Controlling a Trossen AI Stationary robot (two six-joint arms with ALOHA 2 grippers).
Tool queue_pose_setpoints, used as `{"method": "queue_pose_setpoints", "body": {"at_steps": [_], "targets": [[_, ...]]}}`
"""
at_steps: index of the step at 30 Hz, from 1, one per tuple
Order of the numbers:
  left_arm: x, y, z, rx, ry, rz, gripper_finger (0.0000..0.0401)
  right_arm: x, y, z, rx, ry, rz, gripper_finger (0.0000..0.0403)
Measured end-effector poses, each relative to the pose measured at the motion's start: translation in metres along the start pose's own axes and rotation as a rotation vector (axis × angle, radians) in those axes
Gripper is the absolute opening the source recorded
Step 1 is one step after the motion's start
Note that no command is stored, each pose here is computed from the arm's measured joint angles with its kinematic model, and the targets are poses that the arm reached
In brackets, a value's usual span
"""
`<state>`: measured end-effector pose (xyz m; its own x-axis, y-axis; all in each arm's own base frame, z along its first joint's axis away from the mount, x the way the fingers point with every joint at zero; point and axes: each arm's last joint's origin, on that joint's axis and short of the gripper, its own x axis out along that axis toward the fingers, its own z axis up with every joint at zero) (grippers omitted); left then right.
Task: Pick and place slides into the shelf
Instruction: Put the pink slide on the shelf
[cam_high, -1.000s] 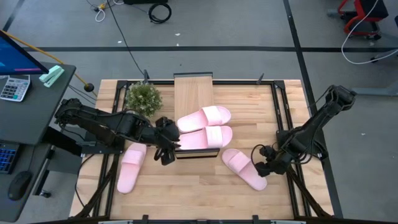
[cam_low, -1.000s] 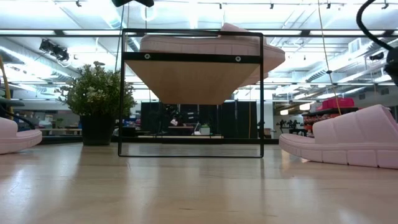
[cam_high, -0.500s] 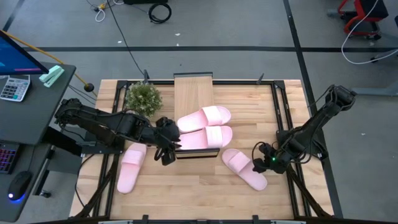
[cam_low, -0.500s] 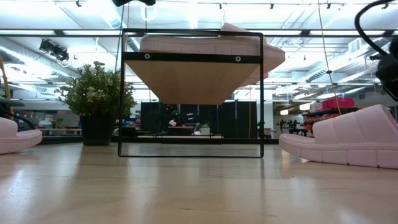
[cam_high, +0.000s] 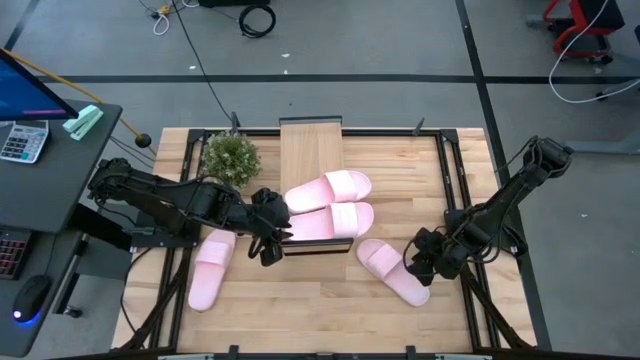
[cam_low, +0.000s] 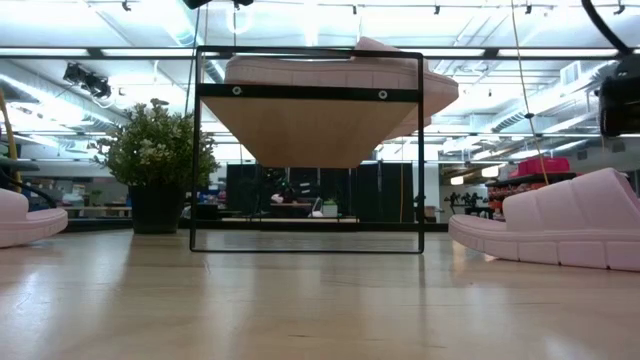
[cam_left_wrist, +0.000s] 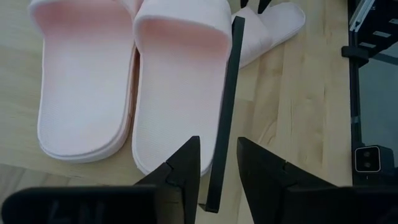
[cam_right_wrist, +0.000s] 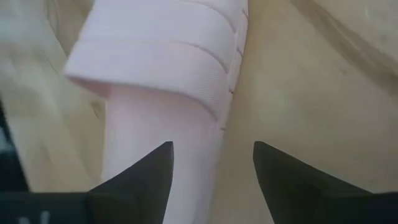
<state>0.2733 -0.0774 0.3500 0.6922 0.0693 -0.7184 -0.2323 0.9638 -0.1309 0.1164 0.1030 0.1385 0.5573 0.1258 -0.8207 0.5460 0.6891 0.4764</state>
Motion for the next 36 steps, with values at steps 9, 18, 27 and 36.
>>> {"method": "queue_pose_setpoints", "body": {"at_steps": [9,18,27,36], "targets": [[0.0,0.0,0.0,-0.001,0.0,0.0,0.011,0.003,-0.002,0.01,-0.213,-0.027,-0.03,0.0224],[0.0,0.0,0.0,-0.018,0.0,0.0,0.011,-0.002,0.006,0.03,-0.421,-0.064,-0.068,0.0224],[0.0,0.0,0.0,-0.021,0.0,0.0,0.011,-0.002,0.009,0.037,-0.574,-0.073,-0.064,0.0224],[0.0,0.0,0.0,-0.026,0.0,0.0,0.011,0.002,0.01,0.037,-0.88,-0.081,-0.088,0.0224]]}}
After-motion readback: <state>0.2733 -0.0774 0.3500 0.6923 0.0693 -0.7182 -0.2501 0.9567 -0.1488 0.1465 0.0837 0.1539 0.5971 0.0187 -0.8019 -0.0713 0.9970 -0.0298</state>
